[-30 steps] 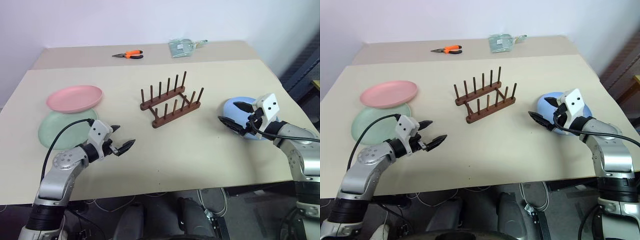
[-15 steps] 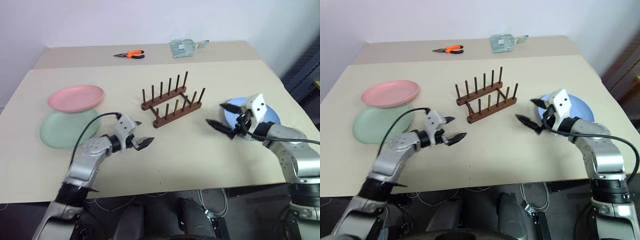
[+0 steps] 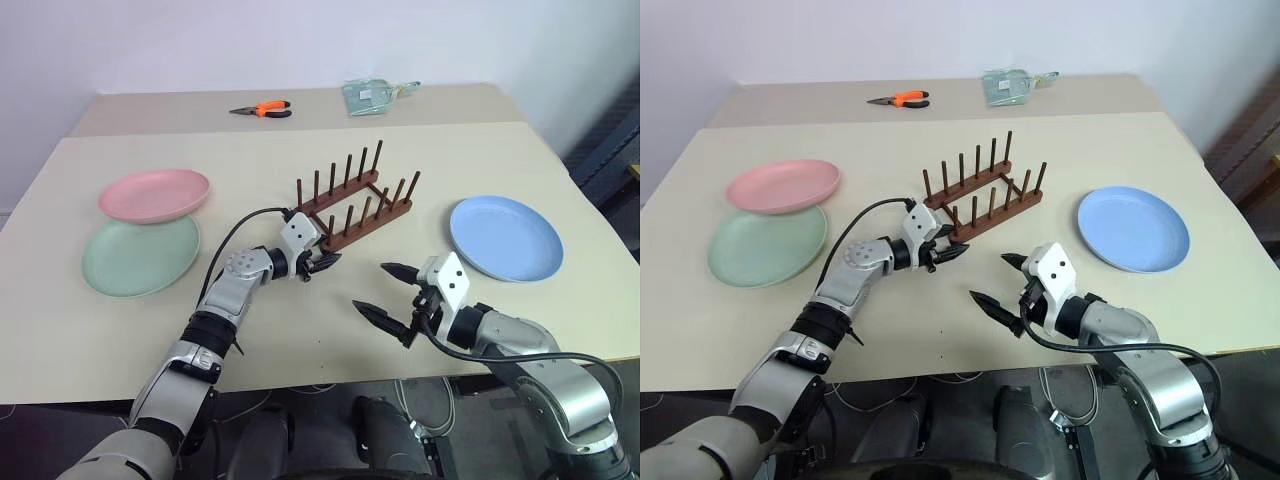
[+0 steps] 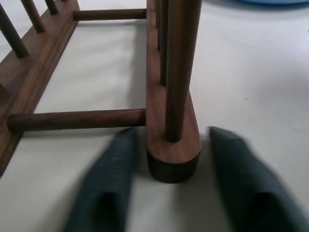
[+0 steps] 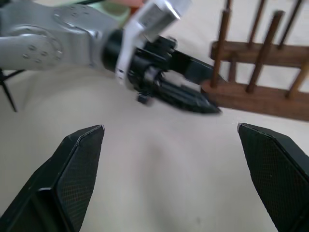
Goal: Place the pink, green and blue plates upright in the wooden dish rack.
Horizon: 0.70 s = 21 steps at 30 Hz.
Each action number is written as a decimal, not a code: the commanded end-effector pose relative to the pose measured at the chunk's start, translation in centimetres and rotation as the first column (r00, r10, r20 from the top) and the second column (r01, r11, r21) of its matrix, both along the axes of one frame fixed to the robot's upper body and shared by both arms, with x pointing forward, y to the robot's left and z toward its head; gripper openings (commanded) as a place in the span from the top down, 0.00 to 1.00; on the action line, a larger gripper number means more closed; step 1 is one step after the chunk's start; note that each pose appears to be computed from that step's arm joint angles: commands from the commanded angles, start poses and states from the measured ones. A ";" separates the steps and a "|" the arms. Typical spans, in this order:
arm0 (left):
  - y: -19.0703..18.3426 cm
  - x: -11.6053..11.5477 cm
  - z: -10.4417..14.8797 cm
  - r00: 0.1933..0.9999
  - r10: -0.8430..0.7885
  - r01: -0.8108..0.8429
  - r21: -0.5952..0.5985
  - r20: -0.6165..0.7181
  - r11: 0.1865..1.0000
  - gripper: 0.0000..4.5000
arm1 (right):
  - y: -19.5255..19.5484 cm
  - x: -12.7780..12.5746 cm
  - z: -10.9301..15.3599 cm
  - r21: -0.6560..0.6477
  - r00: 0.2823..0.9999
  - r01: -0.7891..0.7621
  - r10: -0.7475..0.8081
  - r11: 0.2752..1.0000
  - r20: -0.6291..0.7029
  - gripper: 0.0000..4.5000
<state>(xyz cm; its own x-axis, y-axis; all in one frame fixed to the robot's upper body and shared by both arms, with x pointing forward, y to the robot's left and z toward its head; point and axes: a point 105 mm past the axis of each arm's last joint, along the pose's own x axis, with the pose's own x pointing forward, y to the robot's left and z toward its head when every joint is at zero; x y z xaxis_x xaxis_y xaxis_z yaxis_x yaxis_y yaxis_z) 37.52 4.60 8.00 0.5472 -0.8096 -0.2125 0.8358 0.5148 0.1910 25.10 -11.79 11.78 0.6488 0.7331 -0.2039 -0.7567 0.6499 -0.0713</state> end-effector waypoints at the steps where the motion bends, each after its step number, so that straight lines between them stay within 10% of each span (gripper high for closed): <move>1: -0.6 -1.3 0.8 0.991 -0.130 0.130 0.000 0.044 0.992 0.83 | -1.7 0.1 0.5 -0.056 0.999 0.010 -0.008 0.998 0.040 0.00; 7: 0.3 -5.4 1.0 0.903 -0.426 0.429 0.075 -0.050 0.900 0.83 | -4.9 1.1 0.7 -0.124 0.995 0.066 -0.057 0.990 0.078 0.00; 13: 2.4 -3.2 0.5 0.946 -0.322 0.324 0.163 -0.041 0.932 0.83 | -5.9 1.6 0.4 -0.148 0.992 0.087 -0.072 0.985 0.099 0.00; 18: 3.6 -2.5 0.5 0.975 -0.220 0.221 0.157 -0.021 0.963 0.31 | -7.0 1.3 0.6 -0.160 0.991 0.107 -0.092 0.981 0.097 0.00; 21: 5.1 -3.1 0.4 0.985 -0.165 0.170 0.134 -0.049 0.976 0.30 | -7.9 0.9 0.6 -0.170 0.992 0.112 -0.100 0.979 0.078 0.18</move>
